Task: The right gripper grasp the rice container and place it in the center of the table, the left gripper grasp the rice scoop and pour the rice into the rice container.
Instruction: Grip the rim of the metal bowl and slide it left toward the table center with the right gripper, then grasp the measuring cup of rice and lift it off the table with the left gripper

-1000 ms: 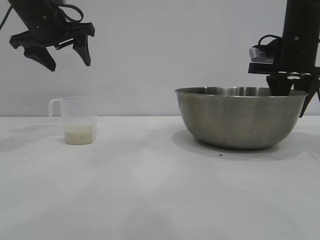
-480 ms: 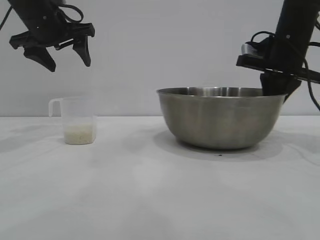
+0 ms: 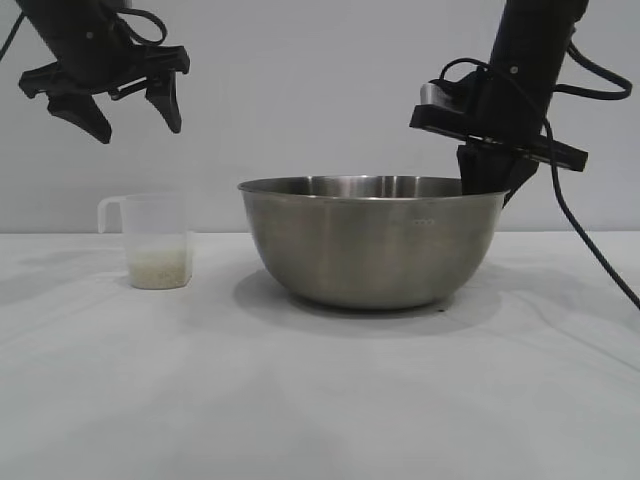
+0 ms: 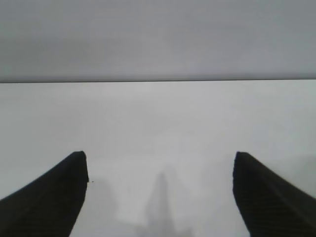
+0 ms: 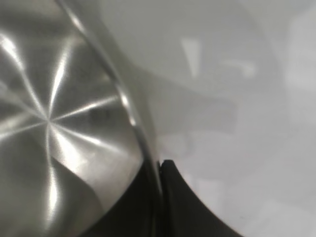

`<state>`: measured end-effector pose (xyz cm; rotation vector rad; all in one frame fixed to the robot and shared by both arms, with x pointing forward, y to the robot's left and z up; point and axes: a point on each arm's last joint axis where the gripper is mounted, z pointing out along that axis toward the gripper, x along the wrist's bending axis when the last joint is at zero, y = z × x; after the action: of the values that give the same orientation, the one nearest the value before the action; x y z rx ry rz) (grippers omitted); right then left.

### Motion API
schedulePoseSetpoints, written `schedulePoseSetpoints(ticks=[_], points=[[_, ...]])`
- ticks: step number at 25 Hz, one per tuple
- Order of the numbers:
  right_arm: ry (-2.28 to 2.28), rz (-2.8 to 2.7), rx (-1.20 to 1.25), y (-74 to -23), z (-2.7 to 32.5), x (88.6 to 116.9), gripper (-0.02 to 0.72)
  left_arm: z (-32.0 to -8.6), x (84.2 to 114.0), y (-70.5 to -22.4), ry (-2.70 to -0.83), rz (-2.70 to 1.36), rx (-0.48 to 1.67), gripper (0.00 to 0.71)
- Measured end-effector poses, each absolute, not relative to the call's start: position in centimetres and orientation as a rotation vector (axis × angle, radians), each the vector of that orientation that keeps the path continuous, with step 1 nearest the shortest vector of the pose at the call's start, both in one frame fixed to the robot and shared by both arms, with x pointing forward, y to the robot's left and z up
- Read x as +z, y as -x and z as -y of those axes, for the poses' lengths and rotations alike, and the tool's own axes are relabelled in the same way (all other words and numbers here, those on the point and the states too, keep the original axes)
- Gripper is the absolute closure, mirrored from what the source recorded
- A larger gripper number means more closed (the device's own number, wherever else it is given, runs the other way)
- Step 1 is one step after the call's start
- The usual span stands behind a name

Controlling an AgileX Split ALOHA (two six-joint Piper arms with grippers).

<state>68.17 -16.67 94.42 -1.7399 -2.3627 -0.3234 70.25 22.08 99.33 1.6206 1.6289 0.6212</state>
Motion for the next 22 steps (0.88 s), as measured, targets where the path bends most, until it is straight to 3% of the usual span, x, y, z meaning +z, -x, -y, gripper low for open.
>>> schedulePoseSetpoints(ticks=[4,6,15,22], points=[[1.737,2.365,-0.324,-68.2,16.7,94.4,0.228,-22.1,99.3,-70.2,-1.622,-1.63,0.62,0.176],[1.738,2.367,-0.329,-68.2,16.7,94.6,0.141,-22.1,99.3,-70.2,-1.622,-1.63,0.62,0.176],[1.812,2.557,-0.366,-67.2,18.2,101.2,0.141,-22.1,99.3,-70.2,-1.626,-1.633,0.617,0.176],[2.013,2.538,-0.417,-66.6,22.4,105.4,0.141,-22.1,99.2,-70.2,-1.631,-1.637,0.612,0.176]])
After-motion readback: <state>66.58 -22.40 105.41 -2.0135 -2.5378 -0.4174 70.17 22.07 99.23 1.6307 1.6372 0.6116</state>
